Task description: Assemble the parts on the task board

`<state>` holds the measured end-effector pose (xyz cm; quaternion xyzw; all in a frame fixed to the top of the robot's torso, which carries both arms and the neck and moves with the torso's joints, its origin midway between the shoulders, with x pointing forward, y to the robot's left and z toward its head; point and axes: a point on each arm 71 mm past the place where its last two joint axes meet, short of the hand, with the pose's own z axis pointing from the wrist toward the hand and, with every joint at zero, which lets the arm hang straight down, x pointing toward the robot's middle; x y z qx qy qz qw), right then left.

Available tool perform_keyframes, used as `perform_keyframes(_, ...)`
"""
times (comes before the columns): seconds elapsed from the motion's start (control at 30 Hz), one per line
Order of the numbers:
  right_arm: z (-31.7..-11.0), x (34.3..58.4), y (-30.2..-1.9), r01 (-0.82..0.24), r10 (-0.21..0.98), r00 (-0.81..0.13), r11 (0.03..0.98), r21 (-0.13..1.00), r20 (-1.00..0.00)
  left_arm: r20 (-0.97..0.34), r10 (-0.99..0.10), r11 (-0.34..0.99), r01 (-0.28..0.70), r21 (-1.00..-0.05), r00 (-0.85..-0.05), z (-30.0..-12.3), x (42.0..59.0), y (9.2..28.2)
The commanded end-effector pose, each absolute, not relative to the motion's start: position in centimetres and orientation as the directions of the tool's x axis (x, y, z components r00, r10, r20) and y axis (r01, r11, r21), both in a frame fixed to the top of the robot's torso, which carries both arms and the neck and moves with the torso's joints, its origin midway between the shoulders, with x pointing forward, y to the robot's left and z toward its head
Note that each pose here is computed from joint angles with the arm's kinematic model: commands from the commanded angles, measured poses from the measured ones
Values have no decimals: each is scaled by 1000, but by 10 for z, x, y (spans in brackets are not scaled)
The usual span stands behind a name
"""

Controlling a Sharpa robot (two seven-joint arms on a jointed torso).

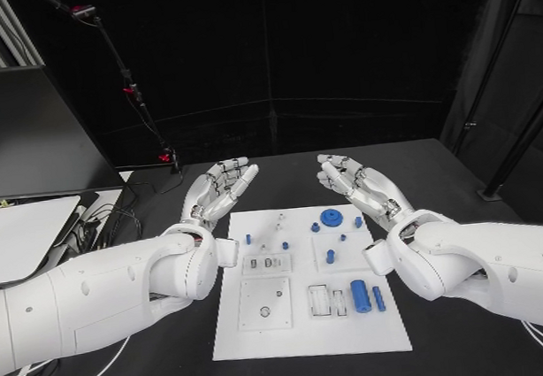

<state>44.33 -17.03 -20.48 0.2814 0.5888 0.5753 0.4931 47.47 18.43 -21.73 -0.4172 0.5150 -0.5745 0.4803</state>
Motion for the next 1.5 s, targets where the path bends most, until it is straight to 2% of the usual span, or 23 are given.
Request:
perform_keyframes(0.03, -204, 441, -167, -263, 869, -398, 199, 944, -294, 8, -977, -112, 476, -872, -214, -191, 466, 185)
perform_keyframes(0.33, -205, 441, -174, -249, 855, -417, 220, 943, -309, 15, -975, -118, 465, -877, -220, -190, 464, 189)
perform_keyframes(0.63, -203, 447, -194, -229, 842, -408, 281, 932, -354, 14, -976, -118, 471, -874, -219, -186, 465, 192)
perform_keyframes(0.97, -176, 471, -207, -287, 777, -407, 389, 875, -480, 10, -977, -112, 473, -874, -213, -185, 465, 194)
perform_keyframes(1.2, -157, 491, -207, -408, 656, -361, 527, 745, -662, 13, -976, -116, 470, -875, -217, -185, 466, 193)
perform_keyframes(1.5, -161, 513, -203, -454, 426, -252, 741, 496, -869, 12, -977, -114, 468, -876, -214, -185, 465, 196)
